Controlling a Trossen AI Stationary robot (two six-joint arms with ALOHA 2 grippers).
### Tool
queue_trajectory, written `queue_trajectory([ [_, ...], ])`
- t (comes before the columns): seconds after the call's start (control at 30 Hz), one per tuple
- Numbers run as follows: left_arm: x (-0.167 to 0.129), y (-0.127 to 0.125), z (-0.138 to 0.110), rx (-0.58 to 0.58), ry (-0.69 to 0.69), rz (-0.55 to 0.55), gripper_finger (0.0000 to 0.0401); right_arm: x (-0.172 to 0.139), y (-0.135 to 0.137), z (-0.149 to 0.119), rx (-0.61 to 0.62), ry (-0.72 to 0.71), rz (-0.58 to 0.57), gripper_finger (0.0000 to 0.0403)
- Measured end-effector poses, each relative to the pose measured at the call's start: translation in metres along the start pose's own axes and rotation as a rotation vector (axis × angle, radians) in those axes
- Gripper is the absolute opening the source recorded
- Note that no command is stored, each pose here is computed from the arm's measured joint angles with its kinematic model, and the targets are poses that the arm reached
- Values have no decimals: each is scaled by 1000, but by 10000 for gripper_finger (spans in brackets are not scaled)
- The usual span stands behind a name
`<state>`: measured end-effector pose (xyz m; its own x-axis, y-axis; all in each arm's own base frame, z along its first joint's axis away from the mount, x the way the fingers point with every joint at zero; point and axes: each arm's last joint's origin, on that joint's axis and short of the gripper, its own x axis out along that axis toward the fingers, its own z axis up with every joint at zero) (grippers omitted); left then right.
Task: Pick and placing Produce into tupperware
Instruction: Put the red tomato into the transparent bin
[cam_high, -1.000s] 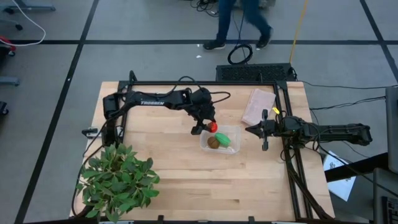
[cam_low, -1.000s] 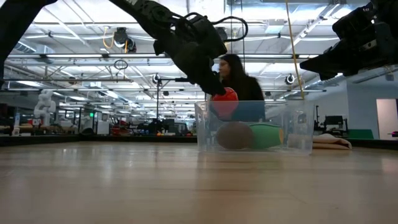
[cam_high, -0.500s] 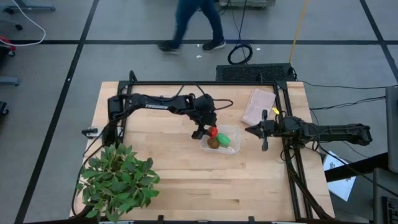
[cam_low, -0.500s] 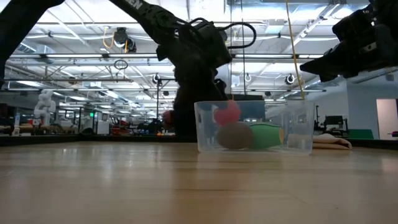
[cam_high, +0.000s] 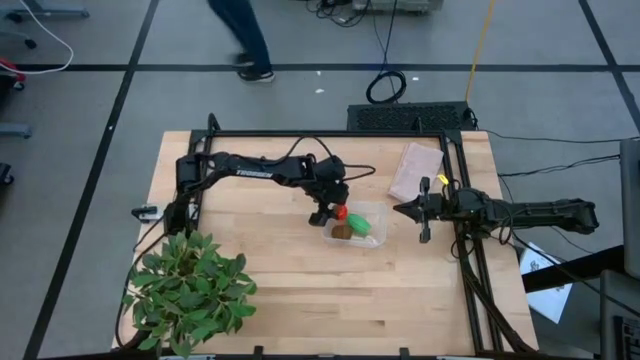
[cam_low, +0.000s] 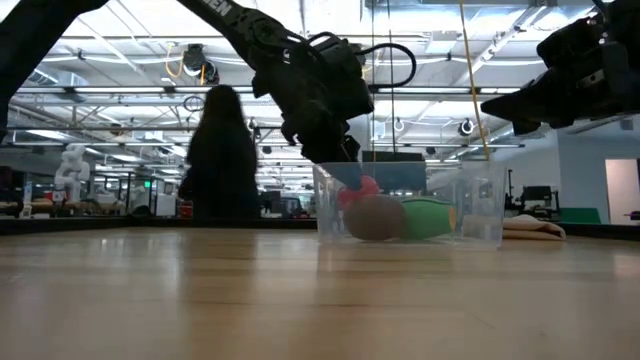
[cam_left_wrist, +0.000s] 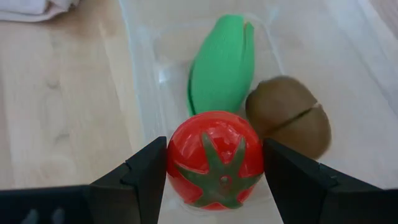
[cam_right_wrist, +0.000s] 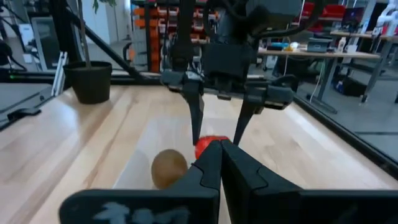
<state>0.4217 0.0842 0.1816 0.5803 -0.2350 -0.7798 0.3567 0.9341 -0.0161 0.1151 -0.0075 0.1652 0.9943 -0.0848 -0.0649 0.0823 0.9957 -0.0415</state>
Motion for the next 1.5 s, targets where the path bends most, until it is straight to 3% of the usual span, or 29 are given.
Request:
queue_trajectory([
  [0.43,-20,-2,46,-39,11,-10,230,0,0,-1,1,9,0,0],
  [0.6,-7,1,45,-92,101,6,230,1,0,-2,-2,24,-1,0],
  [0.87,6,-5,44,-64,186,17,230,3,-1,-3,-1,33,-6,0],
  [1.5,34,-2,28,-36,267,17,230,3,0,-3,0,35,-4,0],
])
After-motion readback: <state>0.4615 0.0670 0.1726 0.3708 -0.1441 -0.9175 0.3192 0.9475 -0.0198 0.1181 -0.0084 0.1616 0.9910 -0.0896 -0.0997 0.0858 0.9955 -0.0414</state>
